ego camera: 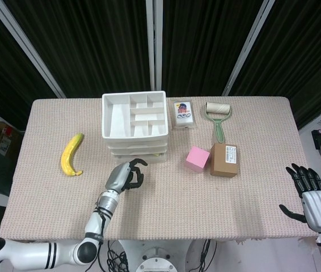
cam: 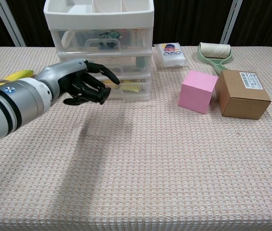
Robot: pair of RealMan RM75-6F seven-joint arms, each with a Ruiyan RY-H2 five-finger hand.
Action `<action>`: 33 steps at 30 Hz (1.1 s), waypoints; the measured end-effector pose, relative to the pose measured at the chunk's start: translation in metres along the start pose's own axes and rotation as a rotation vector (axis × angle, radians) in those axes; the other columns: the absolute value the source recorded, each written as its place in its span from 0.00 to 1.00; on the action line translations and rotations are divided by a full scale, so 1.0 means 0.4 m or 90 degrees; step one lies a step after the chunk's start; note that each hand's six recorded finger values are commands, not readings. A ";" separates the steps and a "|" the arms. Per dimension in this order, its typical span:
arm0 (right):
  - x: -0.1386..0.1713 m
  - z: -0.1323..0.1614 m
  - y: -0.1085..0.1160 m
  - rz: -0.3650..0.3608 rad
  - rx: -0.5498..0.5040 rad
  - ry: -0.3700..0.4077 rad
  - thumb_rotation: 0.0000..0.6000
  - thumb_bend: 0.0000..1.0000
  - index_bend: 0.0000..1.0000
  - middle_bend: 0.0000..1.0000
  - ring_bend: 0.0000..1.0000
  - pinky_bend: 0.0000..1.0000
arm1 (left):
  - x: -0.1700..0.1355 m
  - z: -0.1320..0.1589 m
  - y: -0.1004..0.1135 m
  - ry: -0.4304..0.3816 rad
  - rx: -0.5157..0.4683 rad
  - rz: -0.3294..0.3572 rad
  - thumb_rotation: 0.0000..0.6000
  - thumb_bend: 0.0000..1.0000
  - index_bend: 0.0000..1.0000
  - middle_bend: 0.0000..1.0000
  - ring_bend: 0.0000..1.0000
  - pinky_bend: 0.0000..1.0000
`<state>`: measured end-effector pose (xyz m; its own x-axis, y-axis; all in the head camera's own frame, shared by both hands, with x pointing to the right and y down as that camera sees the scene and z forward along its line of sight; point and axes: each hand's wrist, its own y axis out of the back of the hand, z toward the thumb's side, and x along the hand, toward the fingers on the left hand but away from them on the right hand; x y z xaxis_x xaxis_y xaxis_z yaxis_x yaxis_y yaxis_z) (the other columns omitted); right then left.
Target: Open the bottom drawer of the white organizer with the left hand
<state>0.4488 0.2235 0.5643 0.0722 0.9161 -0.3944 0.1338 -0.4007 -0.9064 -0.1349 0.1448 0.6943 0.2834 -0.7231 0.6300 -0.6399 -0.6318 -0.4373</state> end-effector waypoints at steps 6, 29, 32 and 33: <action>0.002 -0.005 0.002 -0.001 0.000 -0.005 1.00 0.08 0.00 0.00 0.00 0.00 | 0.037 -0.003 0.010 -0.014 0.121 0.038 1.00 0.50 0.32 0.70 0.89 1.00; 0.007 -0.021 -0.007 0.004 -0.007 -0.014 1.00 0.08 0.00 0.00 0.00 0.00 | 0.070 -0.030 -0.015 -0.006 0.285 0.067 1.00 0.50 0.28 0.70 0.89 1.00; 0.007 -0.022 -0.009 0.005 -0.008 -0.016 1.00 0.08 0.00 0.00 0.00 0.00 | 0.070 -0.033 -0.016 -0.007 0.319 0.069 1.00 0.50 0.27 0.70 0.89 1.00; 0.007 -0.022 -0.009 0.006 -0.008 -0.016 1.00 0.08 0.00 0.00 0.00 0.00 | 0.070 -0.035 -0.017 -0.007 0.330 0.070 1.00 0.50 0.27 0.70 0.89 1.00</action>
<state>0.4573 0.2275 0.5679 0.0485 0.9124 -0.4063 0.1451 -0.4089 -0.9010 -0.1326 0.1325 0.7239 0.2437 -0.7936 0.5574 -0.2301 -0.6057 -0.7617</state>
